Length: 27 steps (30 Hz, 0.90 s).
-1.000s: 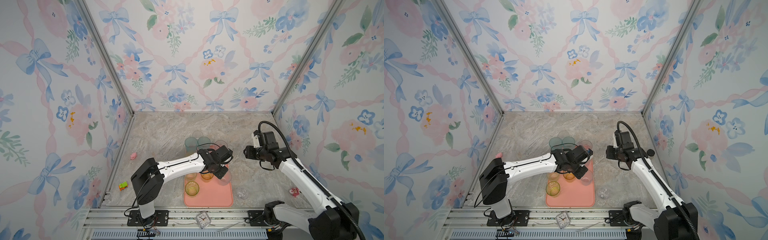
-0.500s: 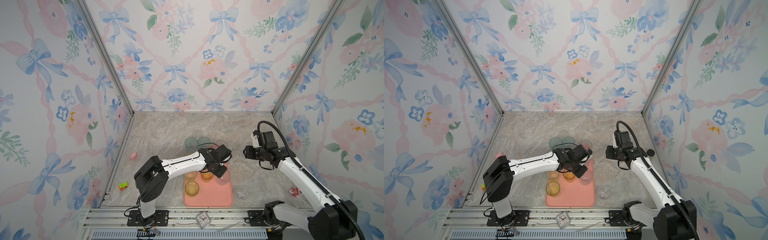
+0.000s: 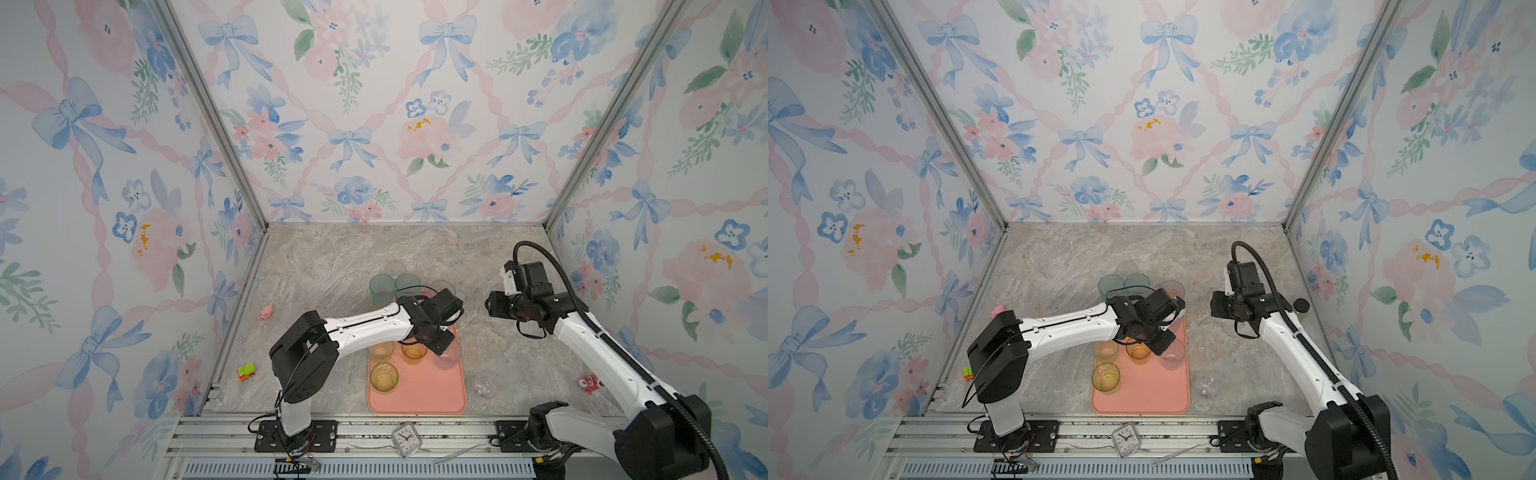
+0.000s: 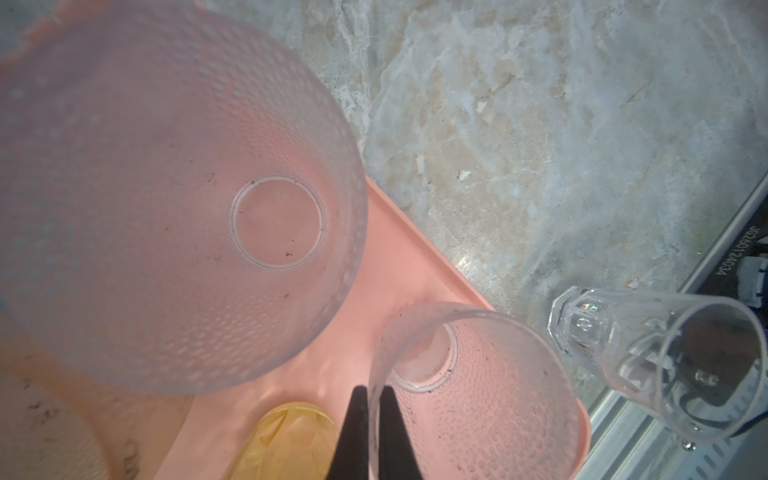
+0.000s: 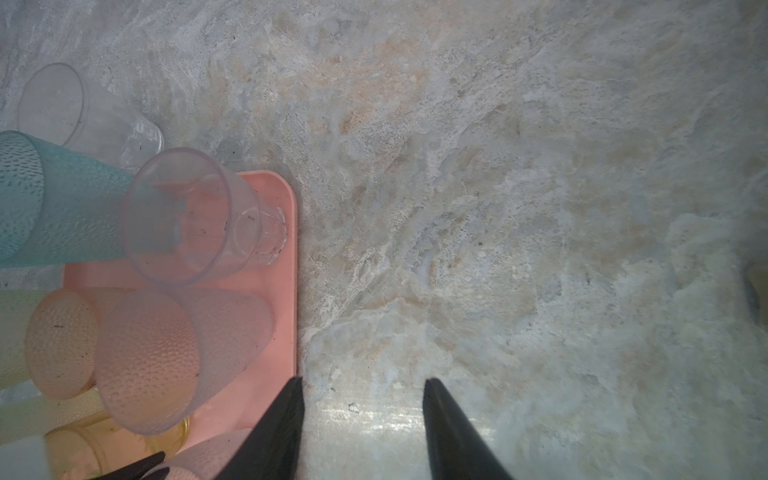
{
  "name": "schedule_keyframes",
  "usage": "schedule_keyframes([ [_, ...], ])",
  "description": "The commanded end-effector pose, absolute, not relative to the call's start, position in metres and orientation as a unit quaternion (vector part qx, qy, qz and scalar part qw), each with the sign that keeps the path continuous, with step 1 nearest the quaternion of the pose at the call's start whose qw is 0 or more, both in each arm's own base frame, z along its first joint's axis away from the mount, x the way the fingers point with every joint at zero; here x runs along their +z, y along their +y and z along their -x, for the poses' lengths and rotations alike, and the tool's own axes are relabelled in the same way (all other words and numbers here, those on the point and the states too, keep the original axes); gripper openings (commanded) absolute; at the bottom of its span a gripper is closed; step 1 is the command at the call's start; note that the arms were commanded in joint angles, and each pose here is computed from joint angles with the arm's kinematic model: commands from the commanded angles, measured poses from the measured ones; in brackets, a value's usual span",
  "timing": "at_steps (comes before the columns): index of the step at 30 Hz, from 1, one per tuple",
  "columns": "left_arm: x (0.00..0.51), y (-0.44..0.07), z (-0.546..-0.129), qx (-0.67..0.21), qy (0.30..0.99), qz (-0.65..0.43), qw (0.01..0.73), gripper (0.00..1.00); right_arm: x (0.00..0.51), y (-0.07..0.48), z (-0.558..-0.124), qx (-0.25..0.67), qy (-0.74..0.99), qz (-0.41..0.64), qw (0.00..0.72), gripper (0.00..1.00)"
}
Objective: Place the glasses into the tray
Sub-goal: 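Lower the clear frosted cup onto the tray's near end and open the left gripper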
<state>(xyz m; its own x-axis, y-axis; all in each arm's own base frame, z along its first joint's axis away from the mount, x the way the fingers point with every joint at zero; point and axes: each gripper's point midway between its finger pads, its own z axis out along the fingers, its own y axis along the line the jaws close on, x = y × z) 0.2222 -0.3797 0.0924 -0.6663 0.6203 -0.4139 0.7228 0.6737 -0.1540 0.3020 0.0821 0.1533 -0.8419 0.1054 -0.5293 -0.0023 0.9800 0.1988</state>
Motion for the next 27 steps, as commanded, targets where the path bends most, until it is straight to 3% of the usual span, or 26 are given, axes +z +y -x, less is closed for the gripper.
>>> schedule_keyframes([
  [1,0.0865,-0.3792,-0.2227,-0.154,0.897,-0.383,0.158,0.0,0.1509,0.0806,-0.3027,0.099,0.955,-0.029,0.278,0.5],
  [27,0.0915,-0.3711,-0.2264,-0.114,0.897,-0.381,0.191,0.0,0.1568,0.0822,-0.3039,0.103,0.954,-0.029,0.281,0.5],
])
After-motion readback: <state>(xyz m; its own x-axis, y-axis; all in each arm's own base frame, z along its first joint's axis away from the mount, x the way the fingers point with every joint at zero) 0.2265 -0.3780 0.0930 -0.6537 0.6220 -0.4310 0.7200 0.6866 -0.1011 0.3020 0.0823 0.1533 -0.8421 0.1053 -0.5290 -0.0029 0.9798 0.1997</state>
